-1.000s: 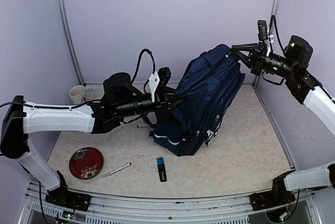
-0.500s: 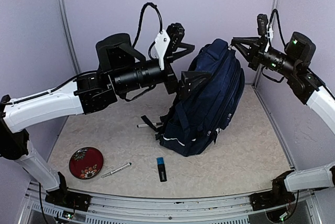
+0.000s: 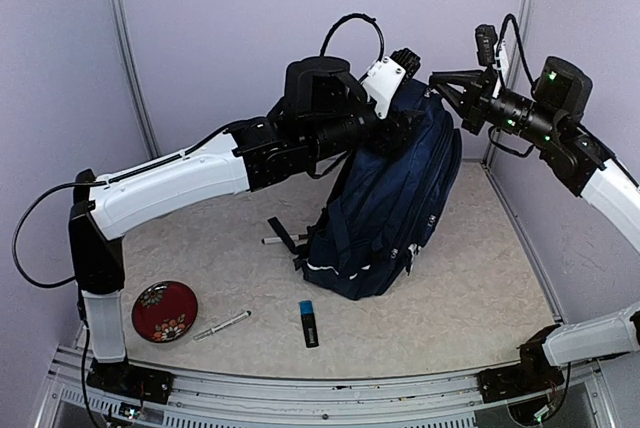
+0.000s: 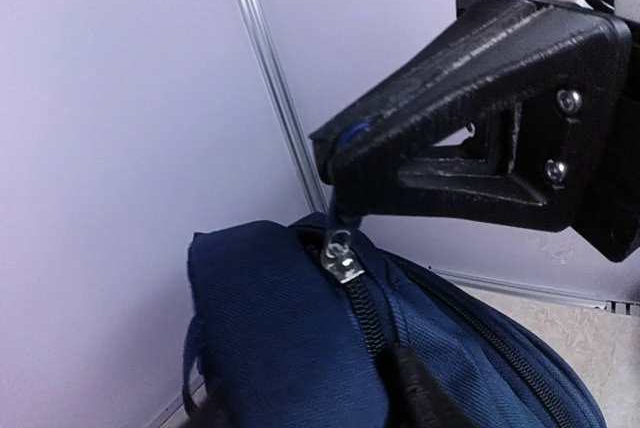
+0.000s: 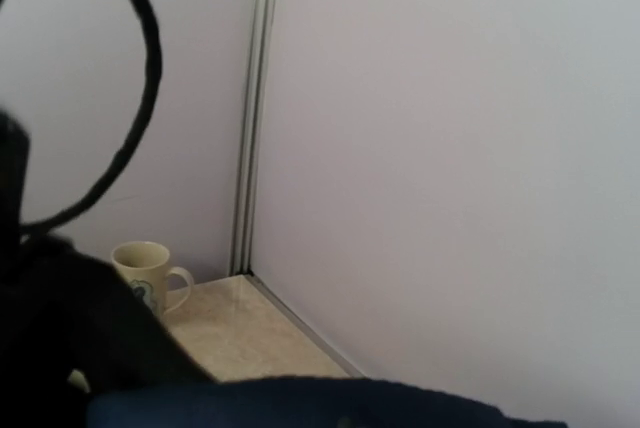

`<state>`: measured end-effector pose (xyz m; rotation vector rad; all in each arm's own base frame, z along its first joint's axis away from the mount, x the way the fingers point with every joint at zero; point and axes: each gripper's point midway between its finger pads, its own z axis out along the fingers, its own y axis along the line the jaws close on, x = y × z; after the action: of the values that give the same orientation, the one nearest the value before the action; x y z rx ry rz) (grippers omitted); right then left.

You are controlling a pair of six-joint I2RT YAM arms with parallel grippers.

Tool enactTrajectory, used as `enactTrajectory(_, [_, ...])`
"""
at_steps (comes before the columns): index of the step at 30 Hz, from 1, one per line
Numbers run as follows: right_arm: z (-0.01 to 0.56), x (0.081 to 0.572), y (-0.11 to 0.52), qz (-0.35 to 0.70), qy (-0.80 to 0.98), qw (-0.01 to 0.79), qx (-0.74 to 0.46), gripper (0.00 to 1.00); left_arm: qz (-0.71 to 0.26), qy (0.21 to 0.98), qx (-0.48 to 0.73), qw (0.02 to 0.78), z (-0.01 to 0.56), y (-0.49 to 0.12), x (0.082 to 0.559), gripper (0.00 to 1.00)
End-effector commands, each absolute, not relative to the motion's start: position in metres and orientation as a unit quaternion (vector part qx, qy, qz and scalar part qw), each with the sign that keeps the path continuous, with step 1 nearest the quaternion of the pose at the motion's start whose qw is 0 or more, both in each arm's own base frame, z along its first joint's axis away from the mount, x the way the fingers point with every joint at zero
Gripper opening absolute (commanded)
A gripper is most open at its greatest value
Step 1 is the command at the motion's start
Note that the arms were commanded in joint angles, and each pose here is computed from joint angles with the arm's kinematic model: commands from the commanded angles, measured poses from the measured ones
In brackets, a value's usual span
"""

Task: Pack the student bag
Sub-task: Hold the student bag at the center of the board, then zip the student bag into the largest pocket of the bag.

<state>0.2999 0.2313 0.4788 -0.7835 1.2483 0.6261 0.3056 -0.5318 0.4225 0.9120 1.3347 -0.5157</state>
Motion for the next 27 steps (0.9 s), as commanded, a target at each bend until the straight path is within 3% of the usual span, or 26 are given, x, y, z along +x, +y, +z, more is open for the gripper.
enactTrajectory(1, [0.537,0.283,0.218,0.263,0.501,0.759,-0.323,0.00,-0.222,0.589,0.440,0.641,0.411,-0.527,0.290,0.03])
enactTrajectory(7, [0.537,0.307,0.184,0.209,0.523,0.785,-0.260,0.00,-0.233,0.524,0.473,0.669,0.424,-0.503,0.240,0.00])
enactTrajectory(15, [0.523,0.341,0.146,0.221,0.555,0.772,-0.216,0.00,-0.264,0.460,0.492,0.690,0.447,-0.453,0.195,0.00])
enactTrajectory(22, [0.457,0.378,0.121,0.211,0.622,0.733,-0.178,0.00,-0.292,0.410,0.467,0.727,0.458,-0.407,0.177,0.00])
enactTrajectory(27, [0.398,0.390,0.100,0.206,0.661,0.708,-0.139,0.00,-0.293,0.424,0.450,0.729,0.455,-0.394,0.191,0.00])
